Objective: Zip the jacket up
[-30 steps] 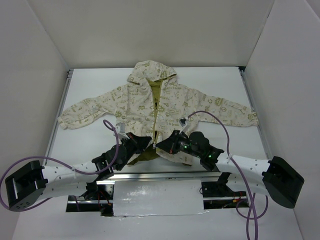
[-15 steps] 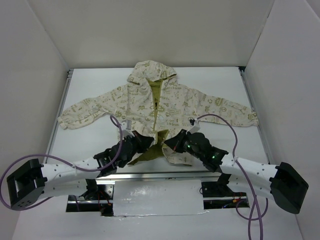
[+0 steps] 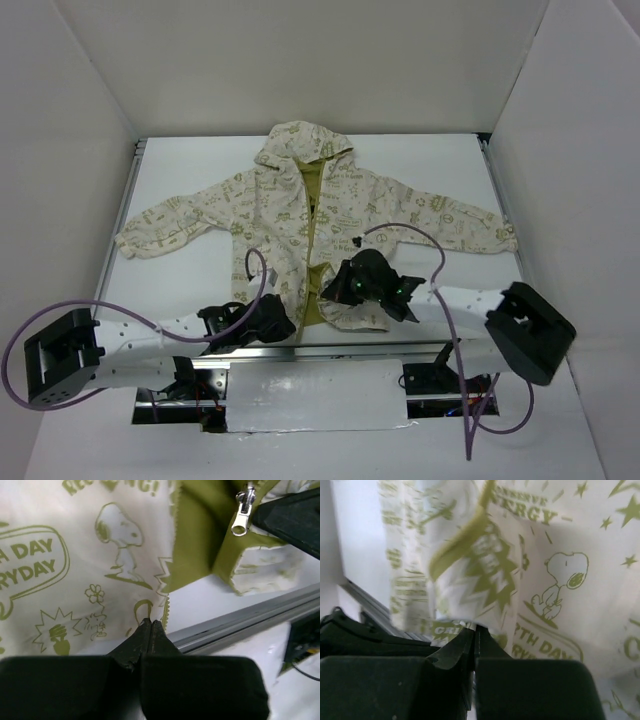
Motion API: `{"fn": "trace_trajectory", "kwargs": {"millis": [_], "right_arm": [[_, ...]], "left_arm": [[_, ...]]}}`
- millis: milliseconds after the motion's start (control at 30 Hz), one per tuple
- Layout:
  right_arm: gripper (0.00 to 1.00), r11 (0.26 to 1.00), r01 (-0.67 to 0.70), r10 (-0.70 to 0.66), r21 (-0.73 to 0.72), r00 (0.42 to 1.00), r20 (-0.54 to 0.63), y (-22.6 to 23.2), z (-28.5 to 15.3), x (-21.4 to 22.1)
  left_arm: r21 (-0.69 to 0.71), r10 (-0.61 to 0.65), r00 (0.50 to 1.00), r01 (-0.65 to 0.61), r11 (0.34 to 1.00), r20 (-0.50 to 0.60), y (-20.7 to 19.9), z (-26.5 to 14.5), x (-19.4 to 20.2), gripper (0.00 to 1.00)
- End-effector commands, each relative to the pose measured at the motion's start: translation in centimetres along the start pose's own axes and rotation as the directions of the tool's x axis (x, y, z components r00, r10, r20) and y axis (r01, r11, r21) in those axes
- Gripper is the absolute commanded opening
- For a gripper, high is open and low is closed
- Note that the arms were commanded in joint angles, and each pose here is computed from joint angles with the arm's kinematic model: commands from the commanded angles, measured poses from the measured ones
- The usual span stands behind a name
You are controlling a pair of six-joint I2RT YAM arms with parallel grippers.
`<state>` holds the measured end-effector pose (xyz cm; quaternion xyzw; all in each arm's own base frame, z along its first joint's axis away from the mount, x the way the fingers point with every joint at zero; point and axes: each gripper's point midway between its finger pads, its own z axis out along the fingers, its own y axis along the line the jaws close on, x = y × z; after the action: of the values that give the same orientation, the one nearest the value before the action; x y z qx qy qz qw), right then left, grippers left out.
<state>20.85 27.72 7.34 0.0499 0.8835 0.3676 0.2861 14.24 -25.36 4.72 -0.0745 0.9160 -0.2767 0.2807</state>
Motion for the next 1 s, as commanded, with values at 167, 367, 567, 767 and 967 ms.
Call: {"fn": "trace_trajectory", "kwargs": {"millis": [167, 367, 567, 767, 967], "right_arm": [[0.0, 0.996, -0.036, 0.051, 0.079, 0.979, -0.196, -0.8, 5.7, 0.5], [0.0, 0.969, -0.019, 0.077, 0.246, 0.971, -0.228, -4.1, 8.0, -3.3], [0.0, 0.972, 0.048, -0.004, 0.228, 0.982, -0.189, -2.5, 10.0, -9.9], [0.0, 0.986, 0.096, -0.083, 0.137, 0.992, -0.098, -0.1, 7.3, -11.3], [0.0, 0.983, 0.135, -0.131, 0.121, 0.99, -0.045, 0.5, 4.1, -11.6]], "left_arm": [[-0.169, -0.014, 0.993, -0.006, 0.986, -0.117, 2.3, 1.0, 2.5, 0.0], [-0.214, 0.011, 0.991, -0.04, 0.976, -0.135, 2.1, 1.8, 2.5, 0.0], [-0.208, 0.051, 0.994, -0.072, 0.975, -0.1, 0.9, 1.7, 1.2, 0.26], [-0.174, 0.11, 0.992, -0.12, 0.977, -0.067, -1.5, 0.6, -0.9, 0.51], [-0.257, 0.213, 0.972, -0.233, 0.938, -0.101, -1.2, -0.1, -1.4, 0.47]]}}
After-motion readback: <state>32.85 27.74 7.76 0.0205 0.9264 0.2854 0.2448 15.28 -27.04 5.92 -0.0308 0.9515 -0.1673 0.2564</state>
